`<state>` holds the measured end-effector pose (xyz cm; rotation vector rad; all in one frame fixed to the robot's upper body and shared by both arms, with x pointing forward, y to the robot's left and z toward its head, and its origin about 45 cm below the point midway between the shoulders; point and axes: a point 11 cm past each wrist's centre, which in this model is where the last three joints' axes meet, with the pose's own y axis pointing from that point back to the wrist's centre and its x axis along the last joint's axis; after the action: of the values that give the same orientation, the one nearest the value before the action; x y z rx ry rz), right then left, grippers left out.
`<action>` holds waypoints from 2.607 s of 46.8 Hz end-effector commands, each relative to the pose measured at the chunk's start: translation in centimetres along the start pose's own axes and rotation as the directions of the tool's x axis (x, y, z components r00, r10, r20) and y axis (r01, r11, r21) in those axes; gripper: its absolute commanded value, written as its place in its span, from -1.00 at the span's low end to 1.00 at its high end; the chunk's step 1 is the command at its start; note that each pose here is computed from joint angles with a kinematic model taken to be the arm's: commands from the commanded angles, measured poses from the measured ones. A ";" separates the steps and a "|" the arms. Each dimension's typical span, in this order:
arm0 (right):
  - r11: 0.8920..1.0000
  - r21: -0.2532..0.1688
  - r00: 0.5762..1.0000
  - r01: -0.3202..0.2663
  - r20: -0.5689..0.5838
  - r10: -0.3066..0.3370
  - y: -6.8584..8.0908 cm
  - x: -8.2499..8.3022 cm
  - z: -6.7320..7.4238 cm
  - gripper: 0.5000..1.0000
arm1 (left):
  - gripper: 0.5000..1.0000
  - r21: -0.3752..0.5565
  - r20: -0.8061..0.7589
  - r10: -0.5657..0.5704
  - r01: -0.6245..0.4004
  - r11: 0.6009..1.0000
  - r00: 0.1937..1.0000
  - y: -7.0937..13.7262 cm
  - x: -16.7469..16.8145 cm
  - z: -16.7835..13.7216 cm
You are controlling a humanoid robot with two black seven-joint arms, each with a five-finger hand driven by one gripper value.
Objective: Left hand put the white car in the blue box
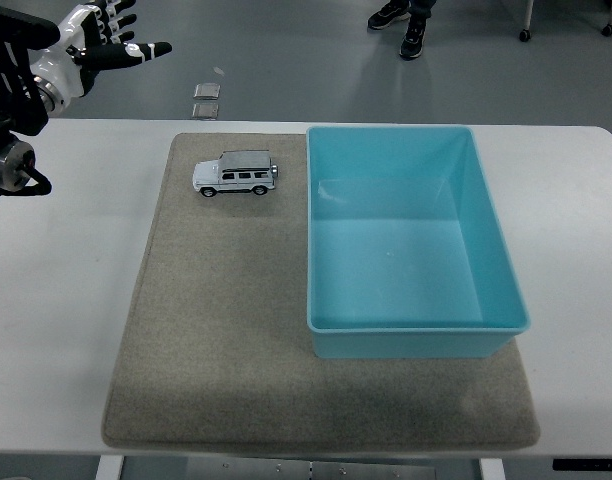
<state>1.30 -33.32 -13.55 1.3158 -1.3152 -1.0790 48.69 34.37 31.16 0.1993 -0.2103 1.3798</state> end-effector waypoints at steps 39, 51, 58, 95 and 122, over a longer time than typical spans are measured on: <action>1.000 0.000 1.000 0.000 0.000 0.000 0.0 0.0 0.0 0.74 | 0.98 0.173 0.638 -0.358 0.326 0.929 0.681 0.1 -8.4 0.3; 1.000 0.000 1.000 0.000 0.001 0.000 0.0 0.0 0.0 0.74 | 0.94 0.248 0.727 -0.415 0.354 0.902 0.547 0.1 -9.6 -0.6; 1.000 0.000 1.000 0.000 0.000 0.000 0.0 0.0 0.0 0.74 | 0.93 0.276 0.746 -0.438 0.367 0.889 0.502 0.2 -10.2 -1.6; 1.000 0.000 1.000 0.000 0.000 0.000 0.0 0.0 0.0 0.74 | 0.66 0.325 0.799 -0.451 0.346 0.880 0.397 -1.7 -12.0 -3.6; 1.000 0.000 1.000 0.000 0.001 0.000 0.0 0.0 0.0 0.74 | 0.09 0.360 0.801 -0.474 0.339 0.869 0.366 -1.4 -12.5 -4.6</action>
<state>1.30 -33.32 -13.55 1.3156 -1.3155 -1.0792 48.04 23.42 23.43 1.0369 -0.8817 0.6487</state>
